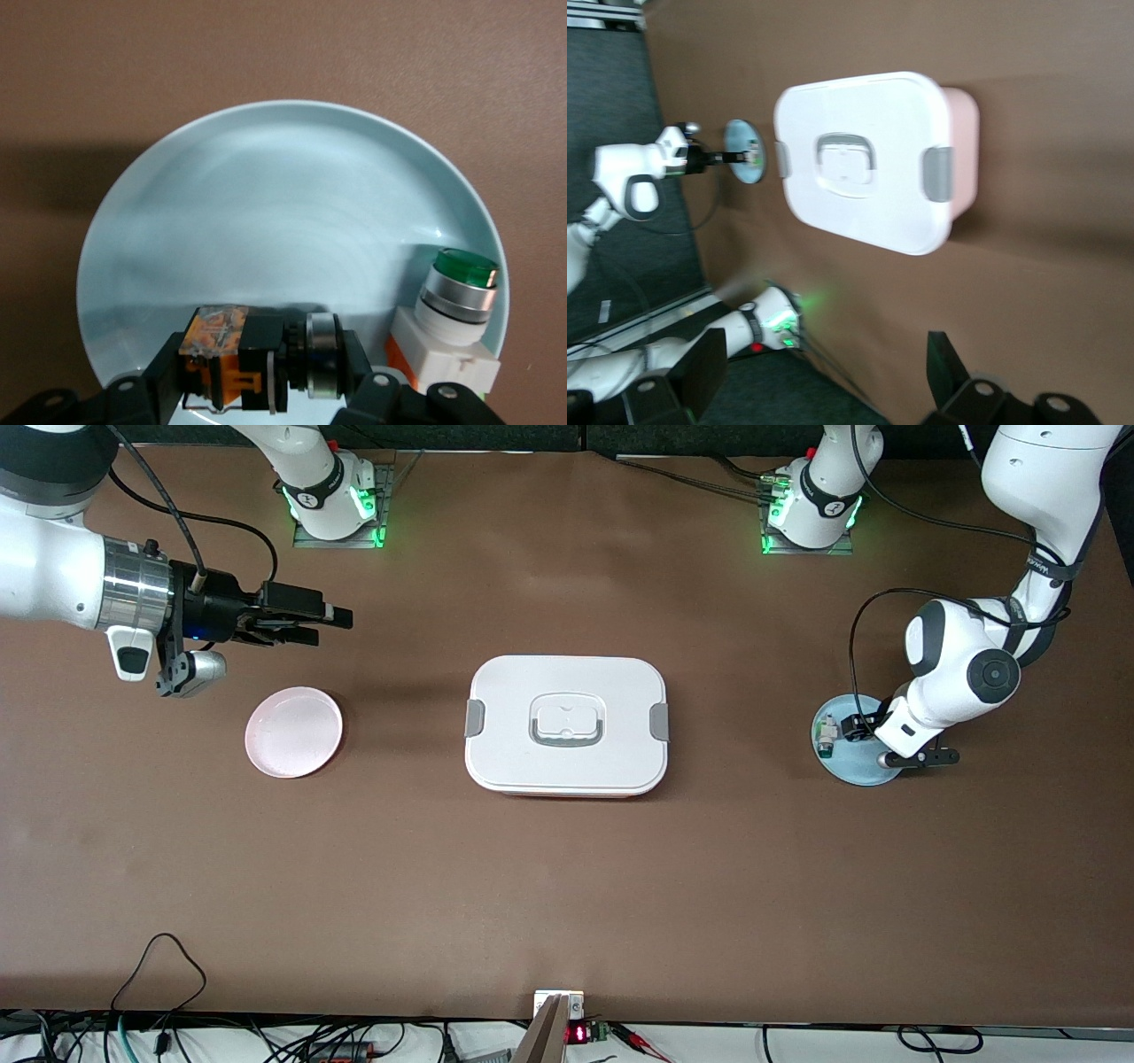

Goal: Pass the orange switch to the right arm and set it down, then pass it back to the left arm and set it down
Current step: 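Lift the switch with the left gripper while the right gripper reaches over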

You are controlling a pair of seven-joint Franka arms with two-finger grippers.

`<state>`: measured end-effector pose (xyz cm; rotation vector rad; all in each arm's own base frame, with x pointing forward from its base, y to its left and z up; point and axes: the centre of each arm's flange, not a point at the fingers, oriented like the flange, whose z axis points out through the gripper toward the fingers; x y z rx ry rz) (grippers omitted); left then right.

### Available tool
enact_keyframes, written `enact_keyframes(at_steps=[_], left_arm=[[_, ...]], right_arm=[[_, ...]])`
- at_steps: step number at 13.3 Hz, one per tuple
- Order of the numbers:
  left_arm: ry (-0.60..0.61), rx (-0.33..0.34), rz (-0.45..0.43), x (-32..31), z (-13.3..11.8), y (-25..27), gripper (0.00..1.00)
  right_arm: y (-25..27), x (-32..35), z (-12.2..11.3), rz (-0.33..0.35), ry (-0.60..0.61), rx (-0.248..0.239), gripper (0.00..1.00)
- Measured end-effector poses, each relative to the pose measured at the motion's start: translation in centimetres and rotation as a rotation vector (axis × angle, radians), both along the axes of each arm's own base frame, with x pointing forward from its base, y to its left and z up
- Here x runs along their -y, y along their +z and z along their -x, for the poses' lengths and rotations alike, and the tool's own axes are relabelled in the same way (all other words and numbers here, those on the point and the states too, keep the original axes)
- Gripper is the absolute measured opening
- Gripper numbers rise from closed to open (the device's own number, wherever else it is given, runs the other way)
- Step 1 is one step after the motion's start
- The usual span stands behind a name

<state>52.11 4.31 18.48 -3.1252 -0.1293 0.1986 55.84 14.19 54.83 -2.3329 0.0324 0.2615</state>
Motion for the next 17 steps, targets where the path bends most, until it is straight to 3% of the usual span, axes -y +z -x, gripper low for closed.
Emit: enact_keyframes(at_steps=[4, 10, 14, 17], left_arm=[[-0.037, -0.023, 0.001, 2.2, -1.3, 4.2, 0.72], [-0.023, -0.199, 0.110, 7.7, -1.8, 13.4, 0.72], [0.015, -0.273, 0.196, 11.3, -0.1, 19.2, 0.72], [0.093, -0.385, 0.277, 15.3, 1.7, 25.9, 0.72]], right_arm=[[-0.4, -0.8, 0.0, -0.120, -0.012, -0.012, 1.00], [-1.7, -1.6, -0.8, -0.266, 0.002, 0.009, 1.00], [-3.5, -2.1, -1.9, -0.368, 0.007, 0.026, 1.00], [-4.9, -2.3, -2.1, -0.423, 0.003, 0.048, 1.00]])
